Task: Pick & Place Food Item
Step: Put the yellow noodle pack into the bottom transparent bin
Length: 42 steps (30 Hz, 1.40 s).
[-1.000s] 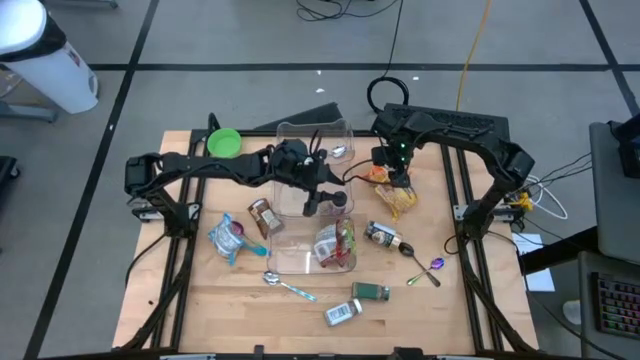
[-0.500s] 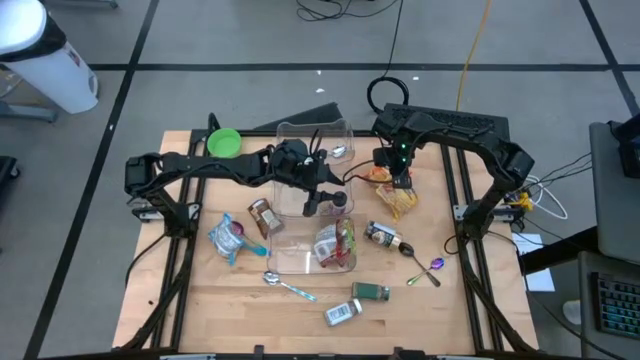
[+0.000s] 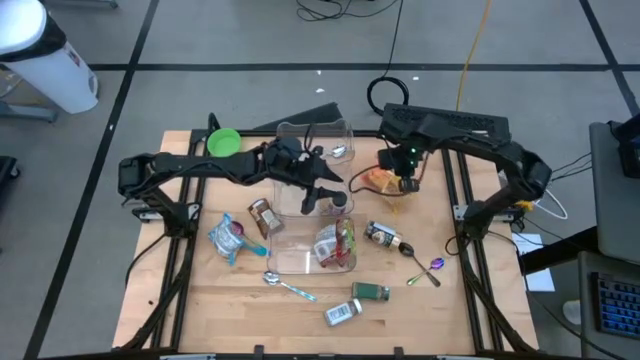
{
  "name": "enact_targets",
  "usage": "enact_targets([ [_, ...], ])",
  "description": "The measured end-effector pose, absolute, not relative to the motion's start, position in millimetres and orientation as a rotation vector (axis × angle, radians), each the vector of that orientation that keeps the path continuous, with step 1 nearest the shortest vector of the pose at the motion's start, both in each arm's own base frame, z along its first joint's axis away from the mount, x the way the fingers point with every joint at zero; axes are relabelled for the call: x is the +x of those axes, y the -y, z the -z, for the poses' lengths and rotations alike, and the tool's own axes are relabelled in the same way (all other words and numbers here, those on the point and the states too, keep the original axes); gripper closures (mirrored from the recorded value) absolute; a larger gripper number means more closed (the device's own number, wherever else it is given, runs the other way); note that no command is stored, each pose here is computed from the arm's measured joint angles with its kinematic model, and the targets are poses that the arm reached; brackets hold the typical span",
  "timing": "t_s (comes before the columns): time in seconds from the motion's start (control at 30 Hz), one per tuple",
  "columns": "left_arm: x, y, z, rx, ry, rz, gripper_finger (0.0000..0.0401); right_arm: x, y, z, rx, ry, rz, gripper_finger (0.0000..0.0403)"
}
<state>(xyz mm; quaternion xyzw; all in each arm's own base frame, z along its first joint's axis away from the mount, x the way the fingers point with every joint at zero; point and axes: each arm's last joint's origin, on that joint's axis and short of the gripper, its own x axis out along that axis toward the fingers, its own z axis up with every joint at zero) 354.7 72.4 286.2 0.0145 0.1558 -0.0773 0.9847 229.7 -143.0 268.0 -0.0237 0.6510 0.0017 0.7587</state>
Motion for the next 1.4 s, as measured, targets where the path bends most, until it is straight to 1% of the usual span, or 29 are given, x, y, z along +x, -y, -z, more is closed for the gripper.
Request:
enact_targets([
  [0.33, 322, -58, -341, 0.058, -0.164, 0.066, 0.0205, 210, 98, -338, -0.149, -1.197, 0.038, 0.0403],
  [0.47, 320, -42, -346, 0.07, -0.16, 0.001, 0.0205, 203, 83, -363, -0.137, -1.019, -0.007, 0.0403],
  [0.6, 327, -23, -347, 0.092, -0.19, -0.075, 0.0206, 202, 70, -379, -0.147, -0.849, -0.07, 0.0403],
  [0.73, 335, -6, -359, 0.114, -0.206, -0.195, 0.0205, 210, 61, -383, -0.185, -0.79, -0.103, 0.0403],
  [0.9, 355, 11, -379, 0.098, -0.235, -0.241, 0.0201, 228, 53, -380, -0.239, -0.75, -0.158, 0.0403],
  [1.07, 377, 23, -383, 0.052, -0.368, -0.318, 0.0188, 238, 47, -378, -0.251, -0.719, -0.211, 0.0403],
  [1.3, 402, 33, -387, -0.084, -0.46, -0.345, 0.0185, 243, 43, -381, -0.248, -0.657, -0.258, 0.0403],
  [1.4, 410, 38, -386, -0.134, -0.485, -0.324, 0.0185, 243, 43, -381, -0.25, -0.657, -0.262, 0.0403],
])
